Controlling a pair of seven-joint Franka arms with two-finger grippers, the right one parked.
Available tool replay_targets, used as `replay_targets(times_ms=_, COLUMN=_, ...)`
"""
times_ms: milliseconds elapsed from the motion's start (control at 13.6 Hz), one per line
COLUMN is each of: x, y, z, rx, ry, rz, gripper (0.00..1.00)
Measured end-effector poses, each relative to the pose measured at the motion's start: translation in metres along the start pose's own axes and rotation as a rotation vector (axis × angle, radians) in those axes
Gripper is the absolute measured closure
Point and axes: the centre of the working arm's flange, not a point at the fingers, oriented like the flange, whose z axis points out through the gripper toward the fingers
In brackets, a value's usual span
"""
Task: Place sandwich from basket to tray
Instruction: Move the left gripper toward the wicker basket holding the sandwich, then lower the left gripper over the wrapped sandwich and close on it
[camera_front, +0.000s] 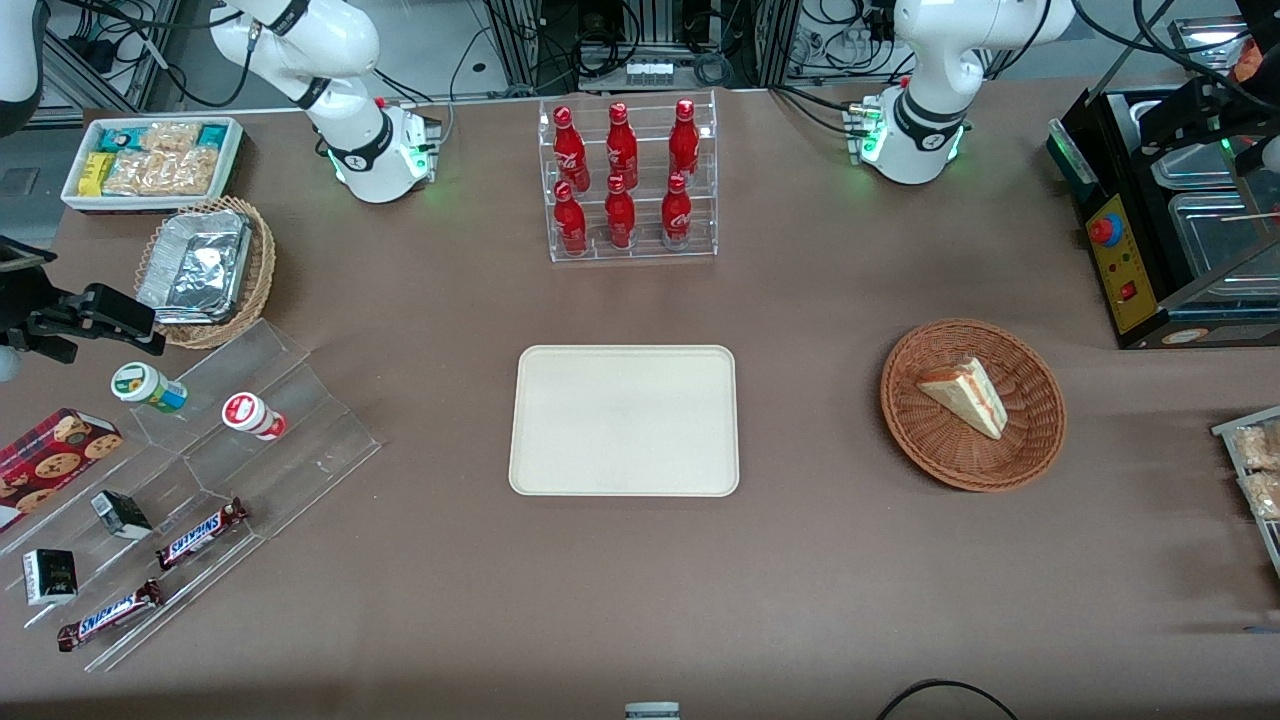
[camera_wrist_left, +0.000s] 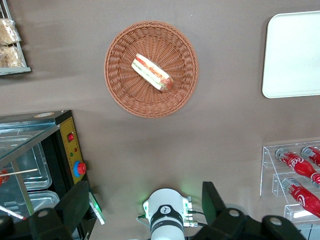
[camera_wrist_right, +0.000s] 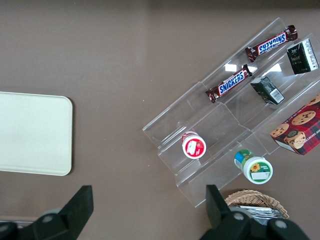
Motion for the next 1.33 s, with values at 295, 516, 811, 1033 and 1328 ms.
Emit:
replay_targets(times_ms=295, x=0.027, y=-0.002, z=0.026, rx=0.004, ry=-0.045, rz=-0.014, gripper=0.0)
replay_targets(times_ms=516, x=0.093, y=-0.005, z=0.093, rx=0.024, ry=-0.07, rz=-0.171, gripper=0.0)
replay_targets(times_ms=811, x=0.125, y=-0.016, z=0.181, rx=0.04, ry=-0.071, rz=-0.396, gripper=0.0)
replay_targets(times_ms=1033, x=0.115, y=-0.042, z=0.235, rx=0.027, ry=-0.04, rz=-0.5, gripper=0.0)
replay_targets(times_ms=1328, x=0.099, y=-0.044, z=0.312, rx=0.017, ry=-0.005, rz=-0.555, gripper=0.0)
